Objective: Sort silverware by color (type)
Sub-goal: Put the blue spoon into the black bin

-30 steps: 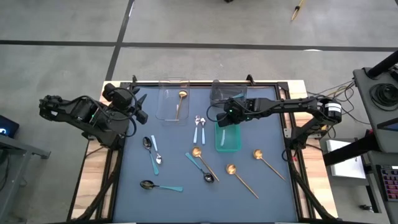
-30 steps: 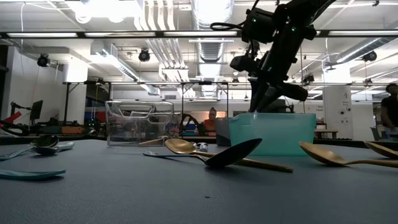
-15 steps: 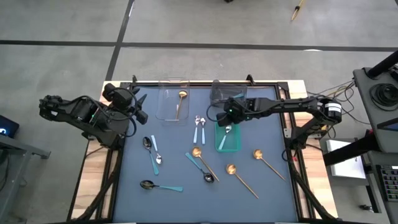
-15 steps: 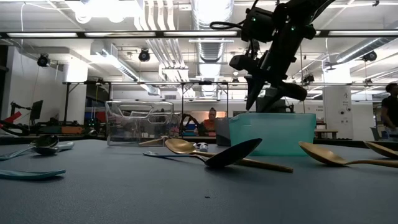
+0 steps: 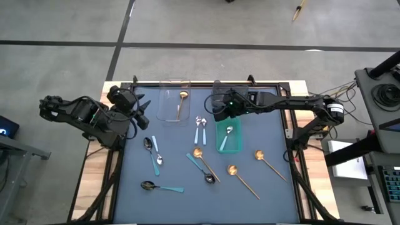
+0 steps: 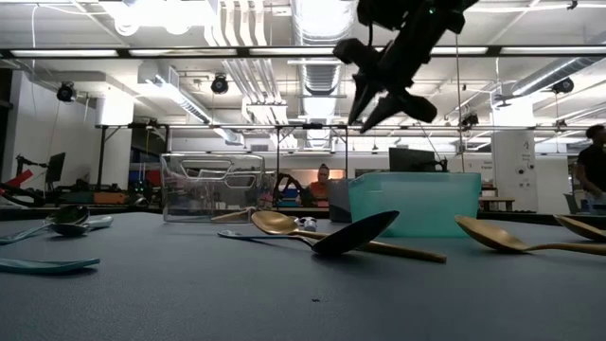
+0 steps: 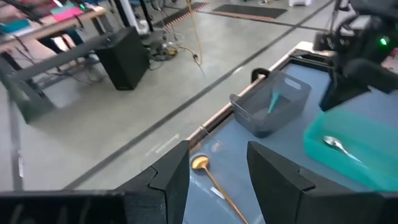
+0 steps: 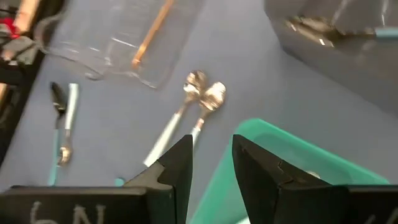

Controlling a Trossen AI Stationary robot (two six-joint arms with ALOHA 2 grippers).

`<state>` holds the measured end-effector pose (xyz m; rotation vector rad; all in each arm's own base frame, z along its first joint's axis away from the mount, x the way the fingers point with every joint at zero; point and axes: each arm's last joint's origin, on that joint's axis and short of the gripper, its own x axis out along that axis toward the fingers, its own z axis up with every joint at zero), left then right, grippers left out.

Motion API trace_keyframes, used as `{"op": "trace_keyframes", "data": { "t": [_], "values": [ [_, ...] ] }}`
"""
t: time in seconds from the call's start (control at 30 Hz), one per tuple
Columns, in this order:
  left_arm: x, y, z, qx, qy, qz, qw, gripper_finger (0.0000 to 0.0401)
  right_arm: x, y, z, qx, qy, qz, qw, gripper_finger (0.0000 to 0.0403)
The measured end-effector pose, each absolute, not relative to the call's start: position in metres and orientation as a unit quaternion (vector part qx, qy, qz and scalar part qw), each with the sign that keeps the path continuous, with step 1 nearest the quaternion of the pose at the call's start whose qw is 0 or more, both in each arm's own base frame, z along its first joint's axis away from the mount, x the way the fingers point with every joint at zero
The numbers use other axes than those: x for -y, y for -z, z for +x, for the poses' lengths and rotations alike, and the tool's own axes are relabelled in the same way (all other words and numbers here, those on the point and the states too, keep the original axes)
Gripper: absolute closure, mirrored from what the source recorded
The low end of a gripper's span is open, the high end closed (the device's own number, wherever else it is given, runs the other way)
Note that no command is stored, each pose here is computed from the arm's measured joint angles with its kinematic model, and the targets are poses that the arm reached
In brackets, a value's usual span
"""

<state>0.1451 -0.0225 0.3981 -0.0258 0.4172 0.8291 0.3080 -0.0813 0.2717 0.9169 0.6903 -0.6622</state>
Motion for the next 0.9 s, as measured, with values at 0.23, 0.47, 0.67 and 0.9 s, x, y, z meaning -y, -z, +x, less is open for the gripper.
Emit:
{"op": "trace_keyframes", "data": {
  "t": [0.23,0.47,0.67,0.9],
  "values": [
    [0.023,-0.395,0.151,-0.2,-0.396,-0.068,0.894,0.0259,0.083,-0.298,0.309,-0.332,0.291,0.383,0.812,0.03],
    [0.029,-0.385,0.169,-0.204,-0.4,-0.14,0.882,0.0259,0.082,-0.323,0.306,-0.356,0.277,0.325,0.832,0.03],
    [0.039,-0.37,0.19,-0.252,-0.375,-0.209,0.867,0.0259,0.082,-0.339,0.304,-0.364,0.261,0.278,0.85,0.03],
    [0.052,-0.347,0.213,-0.346,-0.338,-0.293,0.824,0.0259,0.082,-0.345,0.303,-0.373,0.244,0.242,0.862,0.03]
  ]
}}
